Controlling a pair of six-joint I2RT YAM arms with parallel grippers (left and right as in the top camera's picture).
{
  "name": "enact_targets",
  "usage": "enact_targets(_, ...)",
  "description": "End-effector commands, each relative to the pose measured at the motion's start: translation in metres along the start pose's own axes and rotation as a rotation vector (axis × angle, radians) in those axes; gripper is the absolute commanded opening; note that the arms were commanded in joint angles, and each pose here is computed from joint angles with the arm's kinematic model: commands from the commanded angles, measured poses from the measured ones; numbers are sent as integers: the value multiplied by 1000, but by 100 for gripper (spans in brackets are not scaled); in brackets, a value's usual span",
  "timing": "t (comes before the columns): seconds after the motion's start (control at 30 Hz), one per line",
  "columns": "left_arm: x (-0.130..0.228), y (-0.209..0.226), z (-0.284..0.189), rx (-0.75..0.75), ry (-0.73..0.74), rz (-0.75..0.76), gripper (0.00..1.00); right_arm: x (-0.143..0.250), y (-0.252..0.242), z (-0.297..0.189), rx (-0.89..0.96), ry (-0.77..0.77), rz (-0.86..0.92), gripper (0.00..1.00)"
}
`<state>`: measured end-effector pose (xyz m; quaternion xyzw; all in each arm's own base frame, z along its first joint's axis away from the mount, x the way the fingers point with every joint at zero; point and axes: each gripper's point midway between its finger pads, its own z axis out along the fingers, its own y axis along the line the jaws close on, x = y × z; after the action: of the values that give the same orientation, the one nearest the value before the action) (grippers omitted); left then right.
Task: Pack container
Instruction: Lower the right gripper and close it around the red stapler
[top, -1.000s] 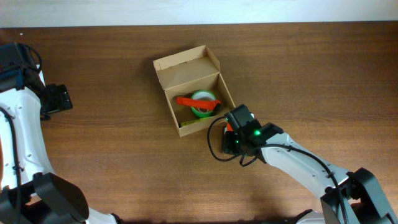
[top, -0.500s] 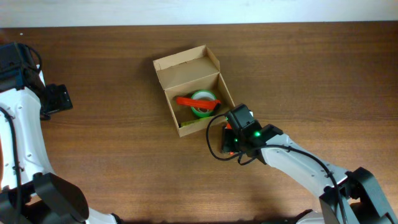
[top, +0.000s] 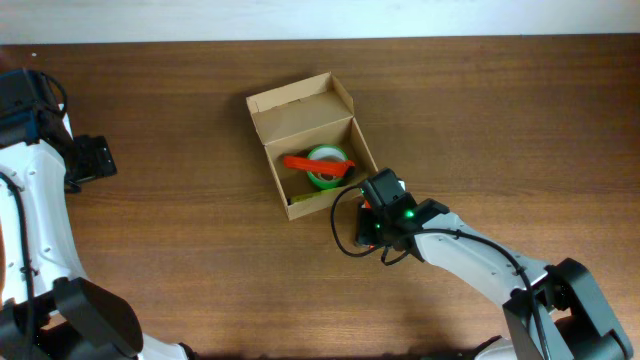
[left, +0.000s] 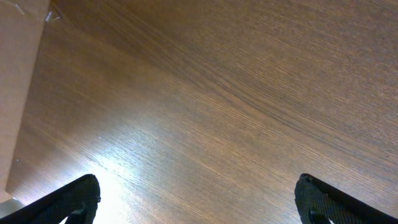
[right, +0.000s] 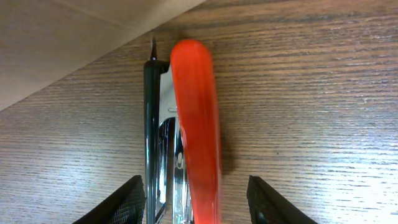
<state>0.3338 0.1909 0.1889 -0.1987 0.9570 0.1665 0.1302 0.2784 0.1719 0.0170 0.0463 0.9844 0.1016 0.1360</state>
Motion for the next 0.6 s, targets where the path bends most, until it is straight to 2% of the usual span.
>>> enact_targets(0.0, 1, 2, -4, 3, -10, 9, 100, 6, 7, 4, -10, 6, -51, 54)
enact_targets(0.27, 1, 2, -4, 3, -10, 9, 100, 13, 21, 3, 10, -28, -159, 54)
enact_targets(0.57, 1, 2, -4, 3, -10, 9, 100, 11, -2, 6, 127, -42, -193, 54)
